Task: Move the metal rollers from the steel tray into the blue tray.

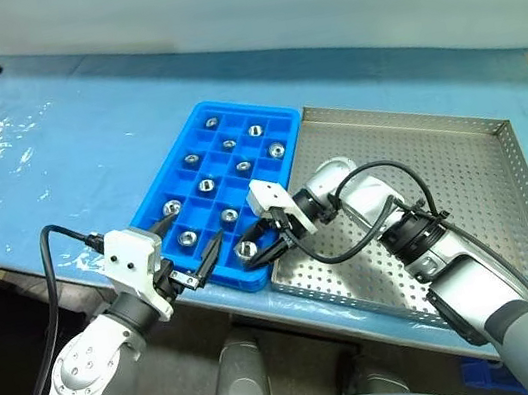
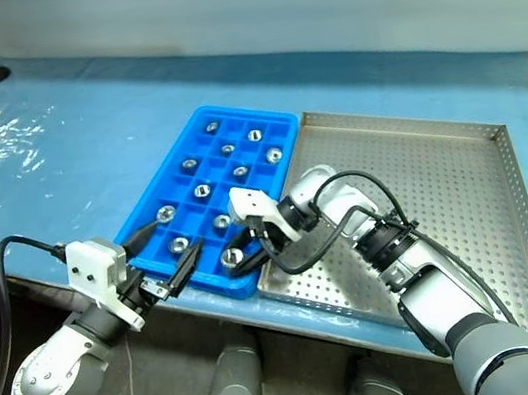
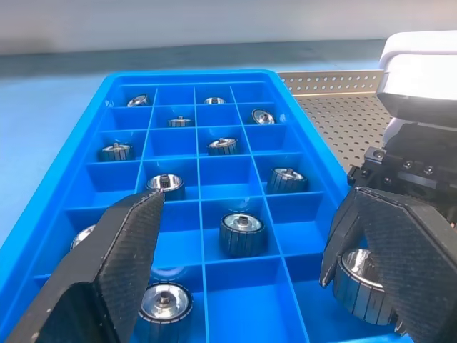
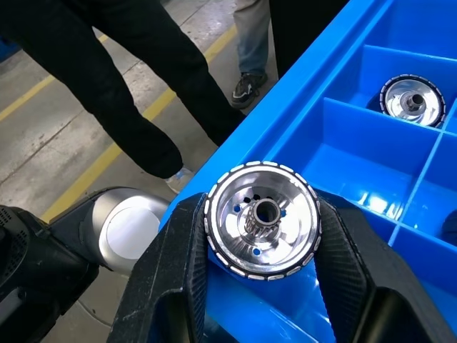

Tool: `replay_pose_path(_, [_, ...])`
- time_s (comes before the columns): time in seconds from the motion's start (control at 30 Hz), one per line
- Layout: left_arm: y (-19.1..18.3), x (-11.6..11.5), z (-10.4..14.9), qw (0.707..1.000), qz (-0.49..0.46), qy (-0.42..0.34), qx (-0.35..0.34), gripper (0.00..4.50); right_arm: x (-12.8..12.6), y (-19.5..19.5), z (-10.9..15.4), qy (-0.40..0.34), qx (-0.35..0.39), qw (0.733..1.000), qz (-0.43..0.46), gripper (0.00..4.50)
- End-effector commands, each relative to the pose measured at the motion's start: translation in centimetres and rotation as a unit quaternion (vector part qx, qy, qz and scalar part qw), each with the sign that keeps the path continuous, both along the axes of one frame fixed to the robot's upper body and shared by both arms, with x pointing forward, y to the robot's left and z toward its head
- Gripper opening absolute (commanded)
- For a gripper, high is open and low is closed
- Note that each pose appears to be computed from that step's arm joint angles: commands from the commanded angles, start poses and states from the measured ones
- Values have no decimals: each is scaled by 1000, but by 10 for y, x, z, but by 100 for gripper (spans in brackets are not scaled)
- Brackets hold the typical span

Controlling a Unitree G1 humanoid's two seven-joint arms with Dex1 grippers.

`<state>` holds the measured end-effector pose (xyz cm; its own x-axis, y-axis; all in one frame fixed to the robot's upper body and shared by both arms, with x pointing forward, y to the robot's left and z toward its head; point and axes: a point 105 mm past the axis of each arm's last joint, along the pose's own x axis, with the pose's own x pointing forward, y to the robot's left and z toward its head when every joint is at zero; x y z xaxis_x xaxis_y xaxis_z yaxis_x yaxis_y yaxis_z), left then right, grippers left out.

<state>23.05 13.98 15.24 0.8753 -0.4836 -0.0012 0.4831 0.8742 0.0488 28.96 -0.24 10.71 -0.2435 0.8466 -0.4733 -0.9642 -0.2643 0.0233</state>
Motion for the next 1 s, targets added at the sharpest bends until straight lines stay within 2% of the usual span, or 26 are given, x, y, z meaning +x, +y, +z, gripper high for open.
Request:
replay_pose_path(0.03, [-1, -3, 8, 1000, -6, -14, 0, 450, 2, -2, 1, -13, -3, 1000, 3, 164])
replay_pose_path(0.07, [-1, -4, 7, 1000, -5, -14, 0, 450, 3, -2, 1, -15, -4, 1000, 2, 164])
replay_pose_path(0.27, [-1, -2, 6, 1000, -10, -14, 1, 450, 10, 0, 8, -16, 17, 999, -27, 368])
replay_pose_path(0.6, [-14, 22, 5, 998, -56, -16, -2, 450, 40, -21, 47, 0, 138, 975, -173, 368])
replay_pose_path(0.9, [-38, 49, 12, 989, -141, -34, -11, 450, 38, -58, 49, -17, 167, 944, -284, 368])
replay_pose_path(1.0, [-48, 59, 17, 984, -170, -43, -18, 450, 40, -78, 49, -32, 184, 919, -347, 368])
